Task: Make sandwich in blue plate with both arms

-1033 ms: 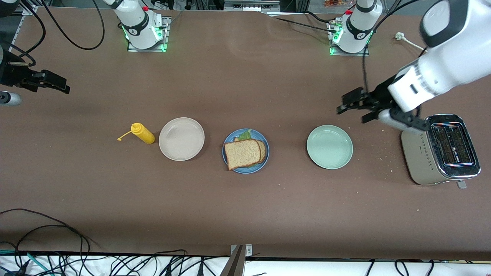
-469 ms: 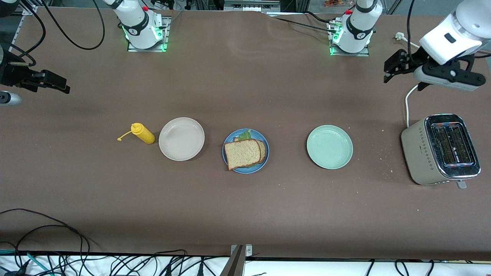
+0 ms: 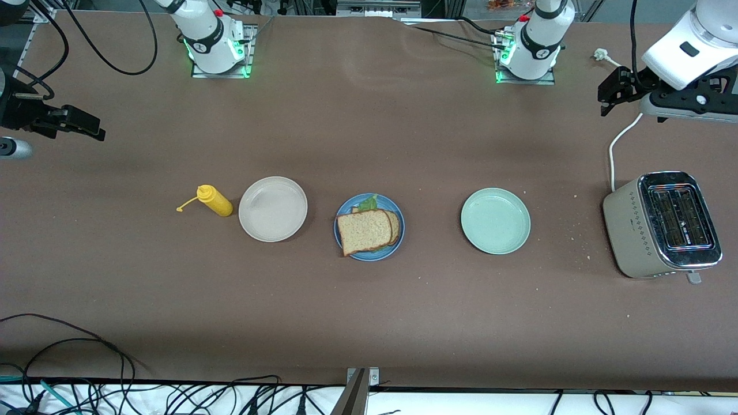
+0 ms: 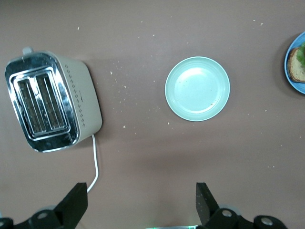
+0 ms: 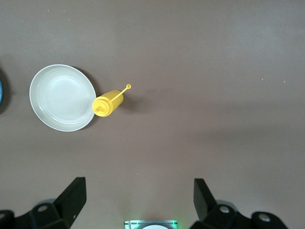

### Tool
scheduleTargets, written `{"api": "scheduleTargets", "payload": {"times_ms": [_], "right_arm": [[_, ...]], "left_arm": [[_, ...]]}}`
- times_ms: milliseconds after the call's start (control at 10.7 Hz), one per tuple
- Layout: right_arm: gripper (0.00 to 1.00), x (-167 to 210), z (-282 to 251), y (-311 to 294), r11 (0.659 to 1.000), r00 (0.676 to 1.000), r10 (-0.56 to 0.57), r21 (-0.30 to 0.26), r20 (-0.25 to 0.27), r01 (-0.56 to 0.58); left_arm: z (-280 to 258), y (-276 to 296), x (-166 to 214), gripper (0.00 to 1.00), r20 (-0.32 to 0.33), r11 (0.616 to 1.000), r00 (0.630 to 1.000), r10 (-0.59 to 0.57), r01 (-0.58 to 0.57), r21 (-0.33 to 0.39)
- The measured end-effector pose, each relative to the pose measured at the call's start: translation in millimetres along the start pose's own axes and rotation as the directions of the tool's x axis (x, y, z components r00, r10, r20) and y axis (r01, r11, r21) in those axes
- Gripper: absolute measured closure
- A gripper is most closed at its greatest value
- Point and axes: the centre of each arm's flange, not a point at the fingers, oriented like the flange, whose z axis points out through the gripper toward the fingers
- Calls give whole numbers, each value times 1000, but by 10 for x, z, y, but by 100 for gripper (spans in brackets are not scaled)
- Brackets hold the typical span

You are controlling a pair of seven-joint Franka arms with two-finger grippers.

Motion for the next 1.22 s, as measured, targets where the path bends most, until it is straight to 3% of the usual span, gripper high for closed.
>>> {"api": "scheduleTargets", "payload": {"times_ms": [1221], "right_arm": [[0,0,0,0,1000,1000,0,0,0,0]], "left_arm": [[52,69,31,0,15,999,999,-47,47,2]]}}
